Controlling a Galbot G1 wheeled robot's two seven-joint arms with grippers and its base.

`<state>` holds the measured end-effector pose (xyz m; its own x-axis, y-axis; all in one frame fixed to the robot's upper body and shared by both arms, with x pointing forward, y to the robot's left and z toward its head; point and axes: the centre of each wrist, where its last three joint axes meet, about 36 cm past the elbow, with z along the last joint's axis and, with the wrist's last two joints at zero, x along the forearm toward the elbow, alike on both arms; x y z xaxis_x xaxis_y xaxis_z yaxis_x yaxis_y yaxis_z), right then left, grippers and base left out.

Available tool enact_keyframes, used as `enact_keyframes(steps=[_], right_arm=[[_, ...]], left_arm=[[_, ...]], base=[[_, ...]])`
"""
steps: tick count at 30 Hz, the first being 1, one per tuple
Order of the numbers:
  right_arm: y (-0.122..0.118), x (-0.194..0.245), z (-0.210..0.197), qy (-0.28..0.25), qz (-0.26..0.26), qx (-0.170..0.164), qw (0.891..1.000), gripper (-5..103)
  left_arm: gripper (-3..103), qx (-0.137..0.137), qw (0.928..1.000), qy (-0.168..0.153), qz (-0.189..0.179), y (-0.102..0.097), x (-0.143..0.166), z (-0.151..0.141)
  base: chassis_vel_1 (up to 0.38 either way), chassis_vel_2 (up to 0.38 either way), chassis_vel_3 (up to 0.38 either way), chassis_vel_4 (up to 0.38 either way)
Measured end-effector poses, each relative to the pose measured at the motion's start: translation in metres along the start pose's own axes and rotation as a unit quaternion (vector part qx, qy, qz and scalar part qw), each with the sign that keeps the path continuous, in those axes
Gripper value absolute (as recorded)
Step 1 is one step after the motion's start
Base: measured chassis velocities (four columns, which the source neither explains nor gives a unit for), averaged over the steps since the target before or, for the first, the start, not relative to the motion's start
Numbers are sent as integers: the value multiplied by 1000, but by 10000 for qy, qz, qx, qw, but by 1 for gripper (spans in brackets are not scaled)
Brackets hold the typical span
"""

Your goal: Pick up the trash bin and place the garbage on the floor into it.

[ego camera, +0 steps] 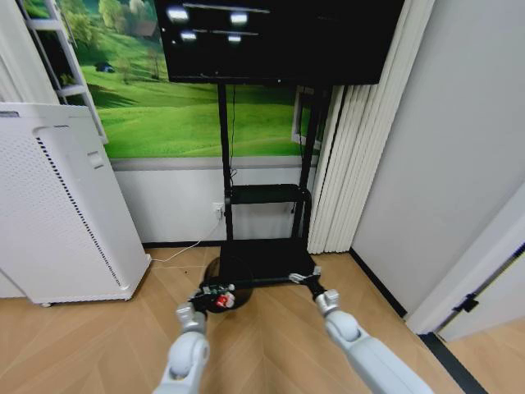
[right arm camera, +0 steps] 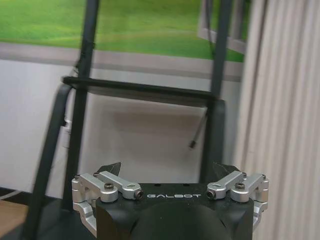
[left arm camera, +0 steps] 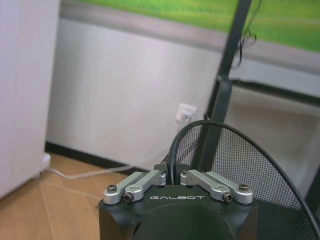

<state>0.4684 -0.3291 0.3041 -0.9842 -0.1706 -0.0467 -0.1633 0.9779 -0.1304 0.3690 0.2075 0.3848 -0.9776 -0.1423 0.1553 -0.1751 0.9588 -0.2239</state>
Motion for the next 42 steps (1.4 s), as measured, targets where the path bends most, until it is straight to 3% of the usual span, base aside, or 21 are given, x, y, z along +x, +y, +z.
enact_keyframes(steps=[5,11,17,25,42], right_arm=[[-36,18,23,126,333,135,9993,100],[-63,44,40,92,484,169,9986,100],[-90,94,58,168,588,704,9956,100],[-84,128,69,139,629,737,9952,100],[-84,138,63,-17,535,816,9952,100]], left_arm=[[6,0,9993,-354,-121,23,31,-27],[6,-98,9972,-668,-325,44,57,-50],[6,-281,9941,-900,-535,67,92,-68],[6,-392,9924,-1013,-578,68,112,-72],[6,-311,9924,-900,-776,63,133,-63]], base=[[0,0,0,0],[0,0,0,0],[0,0,0,0],[17,-1,-21,-3],[193,134,-201,-133]])
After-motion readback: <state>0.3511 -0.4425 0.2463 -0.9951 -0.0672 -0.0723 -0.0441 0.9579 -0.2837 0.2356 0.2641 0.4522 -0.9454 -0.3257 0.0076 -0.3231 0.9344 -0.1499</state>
